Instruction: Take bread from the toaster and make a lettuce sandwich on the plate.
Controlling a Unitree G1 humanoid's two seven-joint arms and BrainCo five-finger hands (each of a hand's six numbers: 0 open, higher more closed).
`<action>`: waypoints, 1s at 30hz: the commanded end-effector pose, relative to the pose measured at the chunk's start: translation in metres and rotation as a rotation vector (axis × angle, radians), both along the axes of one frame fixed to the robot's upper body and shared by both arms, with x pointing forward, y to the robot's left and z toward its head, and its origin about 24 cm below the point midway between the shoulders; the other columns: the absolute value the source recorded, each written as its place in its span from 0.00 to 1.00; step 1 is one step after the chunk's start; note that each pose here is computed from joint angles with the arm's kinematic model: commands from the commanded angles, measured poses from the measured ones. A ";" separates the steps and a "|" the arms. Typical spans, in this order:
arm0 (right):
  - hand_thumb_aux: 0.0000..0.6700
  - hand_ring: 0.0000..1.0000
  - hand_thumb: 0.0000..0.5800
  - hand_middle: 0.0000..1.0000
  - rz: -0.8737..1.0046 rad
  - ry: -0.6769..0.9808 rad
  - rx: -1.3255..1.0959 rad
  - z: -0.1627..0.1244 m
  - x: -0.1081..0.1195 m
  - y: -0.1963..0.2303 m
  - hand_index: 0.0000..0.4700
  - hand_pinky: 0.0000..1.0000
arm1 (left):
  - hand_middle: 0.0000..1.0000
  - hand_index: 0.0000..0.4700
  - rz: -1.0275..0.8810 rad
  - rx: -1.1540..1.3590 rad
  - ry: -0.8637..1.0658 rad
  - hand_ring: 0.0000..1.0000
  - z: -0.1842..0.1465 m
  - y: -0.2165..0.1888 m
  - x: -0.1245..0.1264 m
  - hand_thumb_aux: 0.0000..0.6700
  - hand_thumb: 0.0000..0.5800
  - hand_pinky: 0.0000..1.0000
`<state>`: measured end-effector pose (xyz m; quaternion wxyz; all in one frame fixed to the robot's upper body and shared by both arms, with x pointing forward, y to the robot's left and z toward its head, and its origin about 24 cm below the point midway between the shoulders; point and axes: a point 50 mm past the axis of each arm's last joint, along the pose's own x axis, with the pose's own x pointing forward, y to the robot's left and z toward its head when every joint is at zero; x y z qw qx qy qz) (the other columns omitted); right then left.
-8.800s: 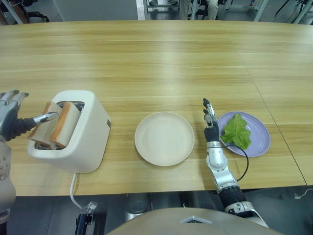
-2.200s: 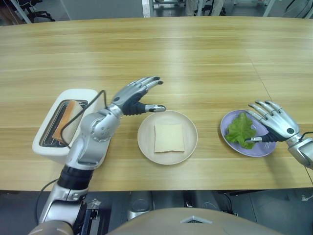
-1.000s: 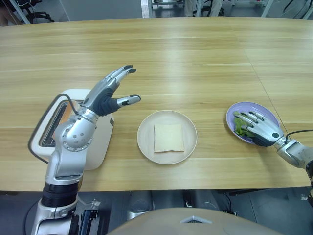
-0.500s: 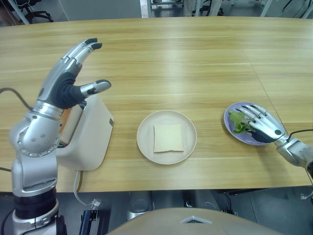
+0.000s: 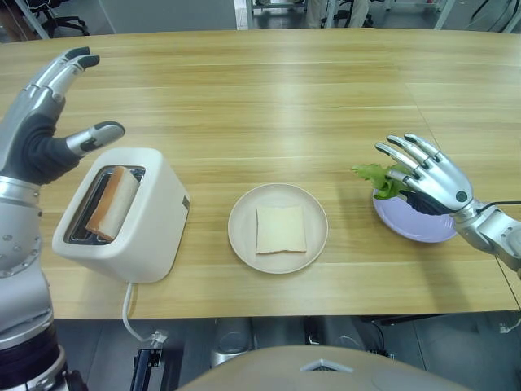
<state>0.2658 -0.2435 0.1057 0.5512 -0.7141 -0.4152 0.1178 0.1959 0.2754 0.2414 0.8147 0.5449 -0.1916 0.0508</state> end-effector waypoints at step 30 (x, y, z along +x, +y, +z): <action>1.00 0.00 1.00 0.00 0.305 0.212 0.043 -0.087 0.014 0.151 0.98 0.00 | 0.00 0.00 0.098 0.043 0.115 0.00 -0.013 0.022 0.000 0.00 0.00 0.00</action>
